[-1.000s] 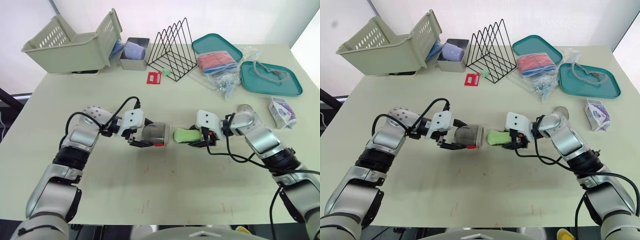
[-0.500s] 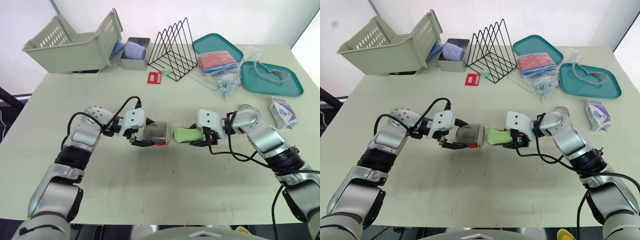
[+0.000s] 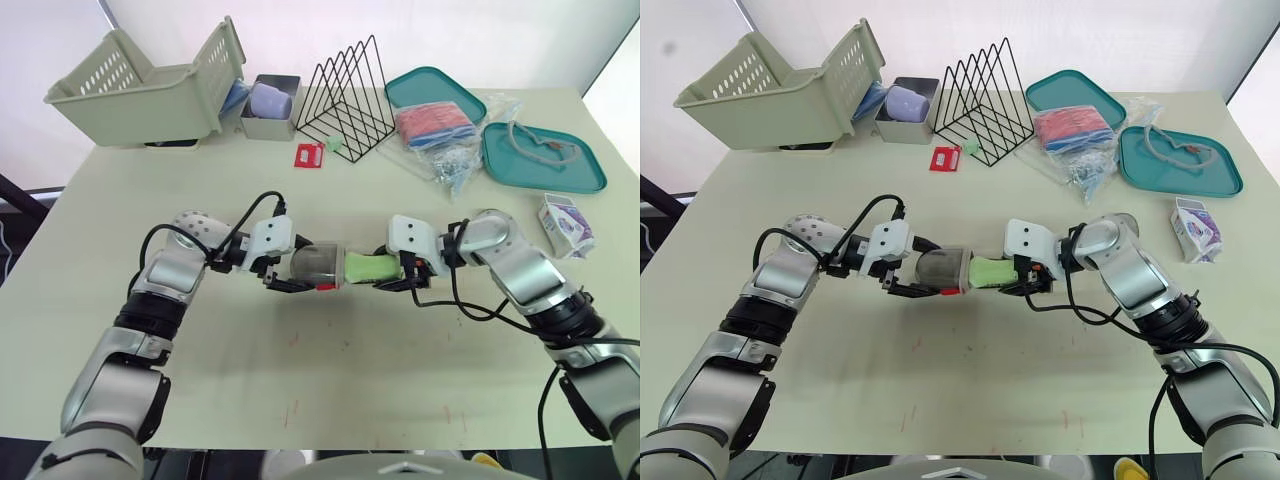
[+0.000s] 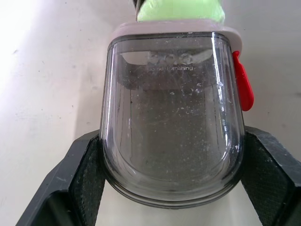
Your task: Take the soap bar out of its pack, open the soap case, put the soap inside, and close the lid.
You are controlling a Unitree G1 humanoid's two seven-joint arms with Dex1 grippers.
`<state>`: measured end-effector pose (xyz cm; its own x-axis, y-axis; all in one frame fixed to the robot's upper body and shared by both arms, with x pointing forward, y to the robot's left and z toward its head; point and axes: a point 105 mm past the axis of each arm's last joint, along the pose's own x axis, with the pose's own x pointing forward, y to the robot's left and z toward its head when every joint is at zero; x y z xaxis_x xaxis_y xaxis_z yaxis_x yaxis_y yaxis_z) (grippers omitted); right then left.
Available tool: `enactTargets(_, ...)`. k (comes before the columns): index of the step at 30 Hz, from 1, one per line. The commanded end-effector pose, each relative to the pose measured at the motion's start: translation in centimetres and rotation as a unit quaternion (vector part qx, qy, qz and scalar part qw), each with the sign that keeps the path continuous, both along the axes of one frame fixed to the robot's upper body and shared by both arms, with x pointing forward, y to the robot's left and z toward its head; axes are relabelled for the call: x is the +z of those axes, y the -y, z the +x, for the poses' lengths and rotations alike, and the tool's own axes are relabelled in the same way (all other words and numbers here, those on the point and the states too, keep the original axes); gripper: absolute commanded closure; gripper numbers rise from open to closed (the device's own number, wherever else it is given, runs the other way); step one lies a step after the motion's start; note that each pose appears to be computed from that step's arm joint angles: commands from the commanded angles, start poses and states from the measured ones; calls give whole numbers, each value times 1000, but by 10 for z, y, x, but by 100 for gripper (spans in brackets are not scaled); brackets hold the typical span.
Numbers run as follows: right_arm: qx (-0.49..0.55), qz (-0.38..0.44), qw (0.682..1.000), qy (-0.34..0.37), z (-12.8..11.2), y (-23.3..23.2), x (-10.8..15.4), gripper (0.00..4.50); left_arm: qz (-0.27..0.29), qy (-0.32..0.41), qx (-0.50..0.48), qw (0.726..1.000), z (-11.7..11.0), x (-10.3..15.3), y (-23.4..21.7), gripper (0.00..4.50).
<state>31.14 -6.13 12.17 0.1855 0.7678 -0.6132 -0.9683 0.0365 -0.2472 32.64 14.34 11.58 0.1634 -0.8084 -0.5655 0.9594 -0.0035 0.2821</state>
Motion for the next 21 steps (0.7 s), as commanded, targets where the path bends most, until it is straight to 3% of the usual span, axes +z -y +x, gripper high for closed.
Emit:
enactTargets(1,14,4,1000,22,1,-6,11,201,-20,29,-7,999,2,18,4,106)
enactTargets(21,14,-44,999,16,-1,-14,20,201,-61,48,-19,997,6,21,35,106)
